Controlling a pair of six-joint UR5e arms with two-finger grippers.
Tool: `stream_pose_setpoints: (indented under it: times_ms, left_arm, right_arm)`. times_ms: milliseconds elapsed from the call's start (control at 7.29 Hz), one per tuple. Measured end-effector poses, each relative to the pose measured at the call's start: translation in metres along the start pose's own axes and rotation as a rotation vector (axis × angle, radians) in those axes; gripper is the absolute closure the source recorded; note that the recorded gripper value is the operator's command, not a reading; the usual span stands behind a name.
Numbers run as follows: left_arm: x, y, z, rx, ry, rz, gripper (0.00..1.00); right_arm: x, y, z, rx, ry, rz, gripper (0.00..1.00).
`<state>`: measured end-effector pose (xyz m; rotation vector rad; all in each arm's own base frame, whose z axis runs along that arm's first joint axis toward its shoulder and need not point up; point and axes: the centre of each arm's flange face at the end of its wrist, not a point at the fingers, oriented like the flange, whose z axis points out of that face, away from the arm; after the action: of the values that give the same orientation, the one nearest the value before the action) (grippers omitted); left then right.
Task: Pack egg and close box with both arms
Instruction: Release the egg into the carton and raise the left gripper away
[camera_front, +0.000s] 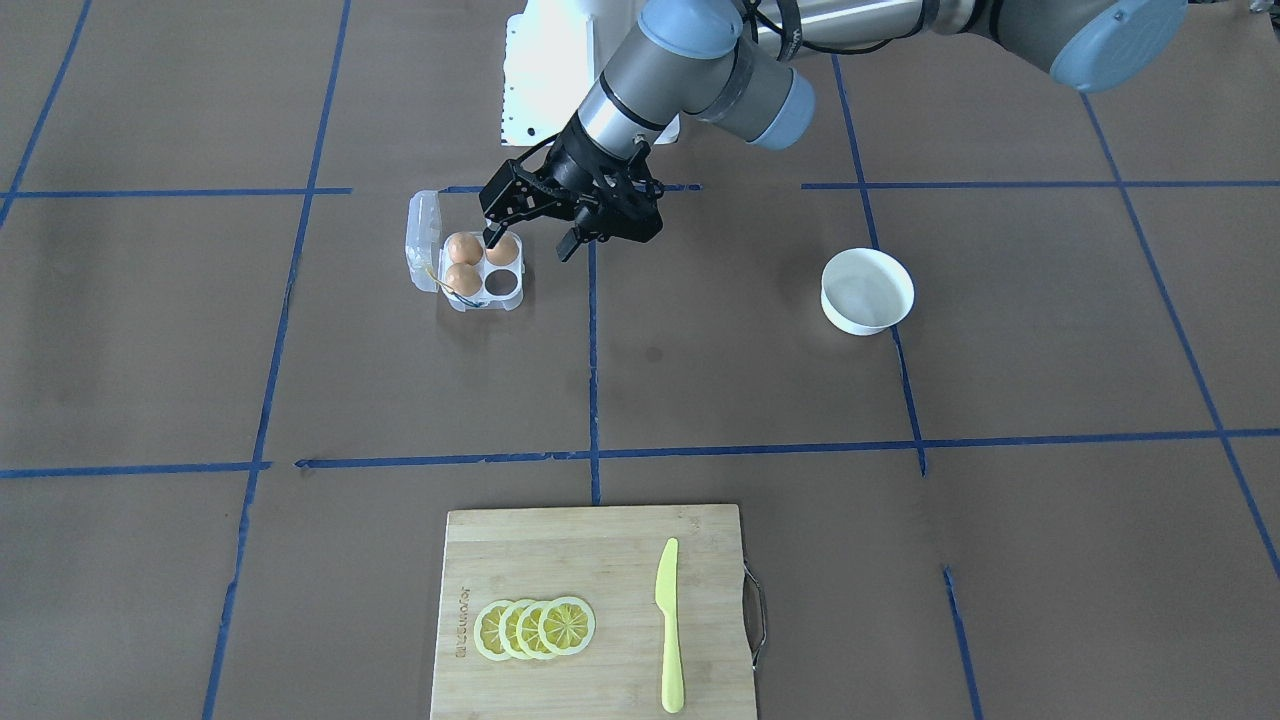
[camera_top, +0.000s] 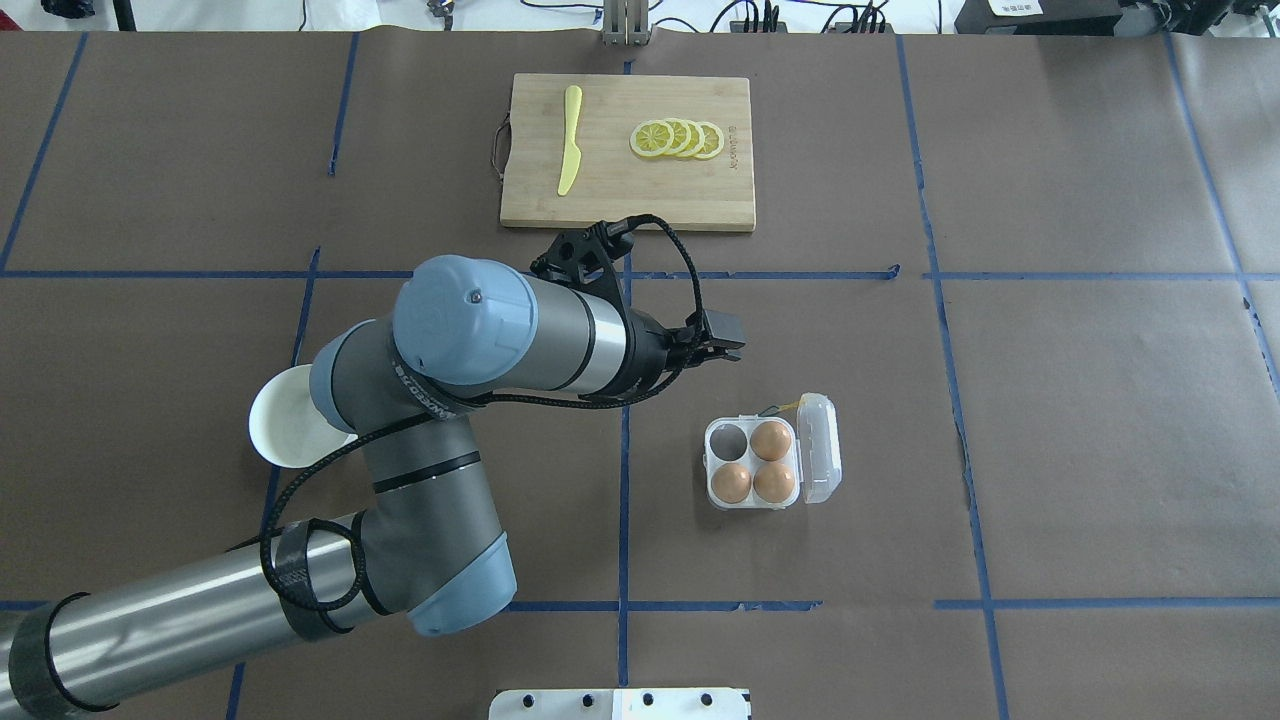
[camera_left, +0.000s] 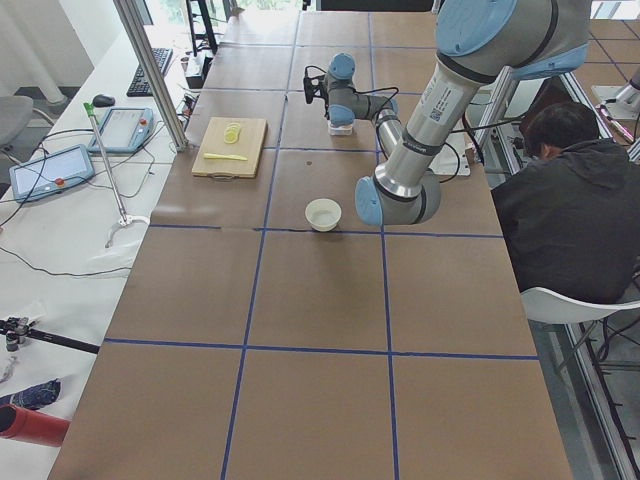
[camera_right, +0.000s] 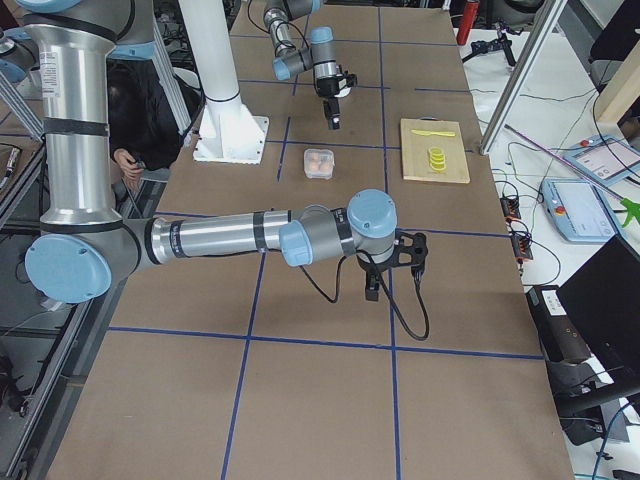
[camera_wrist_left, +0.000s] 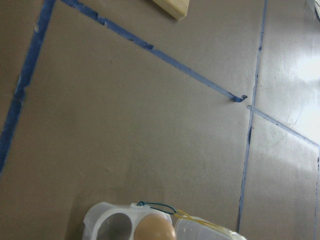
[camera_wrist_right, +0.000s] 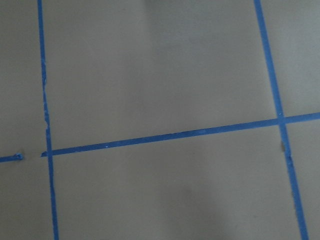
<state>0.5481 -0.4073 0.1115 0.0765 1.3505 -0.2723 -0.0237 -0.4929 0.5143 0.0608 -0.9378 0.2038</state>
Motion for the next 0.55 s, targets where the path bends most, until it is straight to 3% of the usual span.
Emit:
stream_pose_setpoints:
  times_ms: [137, 275, 412, 549]
  left_arm:
    - [-0.001, -0.019, -0.019, 0.022, -0.086, 0.045, 0.0]
    - [-0.007, -0.04, -0.04, 0.046, -0.184, 0.1, 0.0]
    - [-0.019, -0.061, -0.069, 0.072, -0.261, 0.149, 0.01]
    - [-0.037, -0.091, -0.109, 0.118, -0.311, 0.173, 0.01]
  right_arm:
    - [-0.04, 0.013, 0.018, 0.014, -0.011, 0.014, 0.0]
    - [-0.078, 0.031, 0.041, 0.041, -0.048, 0.033, 0.11]
    - [-0.111, 0.053, 0.061, 0.054, -0.089, 0.051, 0.34]
    - [-0.147, 0.08, 0.08, 0.047, -0.118, 0.065, 0.66]
